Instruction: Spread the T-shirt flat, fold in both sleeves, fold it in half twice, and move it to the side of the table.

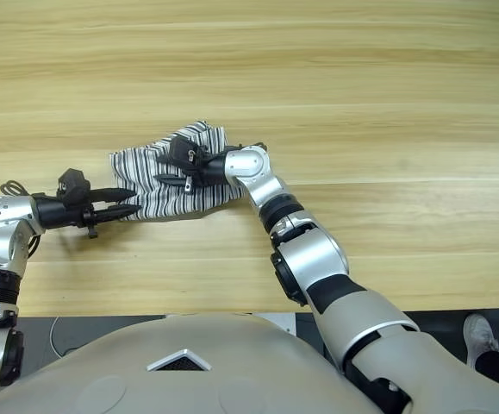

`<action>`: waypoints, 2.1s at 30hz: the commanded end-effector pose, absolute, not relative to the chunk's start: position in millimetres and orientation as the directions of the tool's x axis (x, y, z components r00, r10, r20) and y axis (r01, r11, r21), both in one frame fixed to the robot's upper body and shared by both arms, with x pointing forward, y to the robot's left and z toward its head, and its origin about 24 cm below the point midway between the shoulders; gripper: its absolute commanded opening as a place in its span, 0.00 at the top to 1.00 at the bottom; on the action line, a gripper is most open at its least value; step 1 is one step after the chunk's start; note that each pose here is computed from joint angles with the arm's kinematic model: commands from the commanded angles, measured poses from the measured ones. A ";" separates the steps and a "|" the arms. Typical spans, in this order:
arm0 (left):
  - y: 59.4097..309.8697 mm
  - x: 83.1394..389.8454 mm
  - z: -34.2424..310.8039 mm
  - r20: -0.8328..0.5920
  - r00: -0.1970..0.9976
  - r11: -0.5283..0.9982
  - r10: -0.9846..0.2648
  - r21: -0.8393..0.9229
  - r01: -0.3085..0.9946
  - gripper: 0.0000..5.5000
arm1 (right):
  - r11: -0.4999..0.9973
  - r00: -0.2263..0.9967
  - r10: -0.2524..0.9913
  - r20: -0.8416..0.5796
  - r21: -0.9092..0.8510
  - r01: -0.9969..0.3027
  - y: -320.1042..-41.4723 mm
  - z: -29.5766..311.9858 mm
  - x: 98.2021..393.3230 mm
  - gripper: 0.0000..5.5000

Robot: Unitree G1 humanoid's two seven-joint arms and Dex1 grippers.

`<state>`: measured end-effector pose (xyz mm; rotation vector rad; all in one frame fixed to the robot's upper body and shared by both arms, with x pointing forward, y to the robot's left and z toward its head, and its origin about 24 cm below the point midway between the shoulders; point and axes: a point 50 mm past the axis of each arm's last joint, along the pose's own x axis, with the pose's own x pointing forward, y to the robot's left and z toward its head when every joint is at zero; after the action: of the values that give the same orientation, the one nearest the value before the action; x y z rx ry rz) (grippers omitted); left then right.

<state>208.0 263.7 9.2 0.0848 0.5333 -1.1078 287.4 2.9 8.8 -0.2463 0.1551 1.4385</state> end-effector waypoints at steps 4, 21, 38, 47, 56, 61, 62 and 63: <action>270.7 205.7 -10.5 -0.518 0.345 0.501 -0.782 -0.195 0.843 0.69 | 0.211 0.232 0.906 -0.355 -0.096 -0.973 0.5 2.9 296.3 0.69; 249.6 243.8 60.3 -0.145 0.515 0.527 -0.845 -0.060 0.848 0.69 | 0.582 0.614 0.575 -0.541 -0.258 -0.772 -60.2 2.9 341.4 0.69; 226.2 299.7 48.7 0.217 0.907 0.858 -0.362 -0.303 0.415 0.69 | 0.941 0.953 -0.079 -0.291 -0.338 -0.025 -264.4 43.7 355.4 0.69; 239.9 306.8 41.6 0.255 0.945 0.898 -0.203 -0.337 0.284 0.69 | 0.815 0.982 0.021 0.186 -0.572 0.090 -220.9 89.7 366.5 0.69; 201.8 330.7 23.9 0.074 0.995 0.991 -0.062 0.125 0.052 0.69 | 0.573 0.771 0.631 -0.078 -0.624 -0.532 -97.5 -14.4 293.5 0.69; 208.2 333.3 25.2 0.080 0.995 0.953 0.053 0.292 -0.075 0.69 | 0.555 0.798 0.599 -0.066 -0.684 -0.473 -105.3 -11.8 298.9 0.69; 206.5 333.7 25.3 0.085 0.995 0.947 0.053 0.312 -0.077 0.69 | 0.555 0.804 0.591 -0.063 -0.693 -0.461 -106.5 -11.0 300.4 0.69; 204.2 334.5 25.4 0.086 0.995 0.943 0.051 0.324 -0.076 0.69 | 0.555 0.810 0.583 -0.062 -0.697 -0.453 -107.9 -10.6 301.5 0.69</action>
<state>330.1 207.8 20.7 0.2980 -0.0610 0.0705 295.6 -104.5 -15.2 -0.7304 -0.1727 0.6292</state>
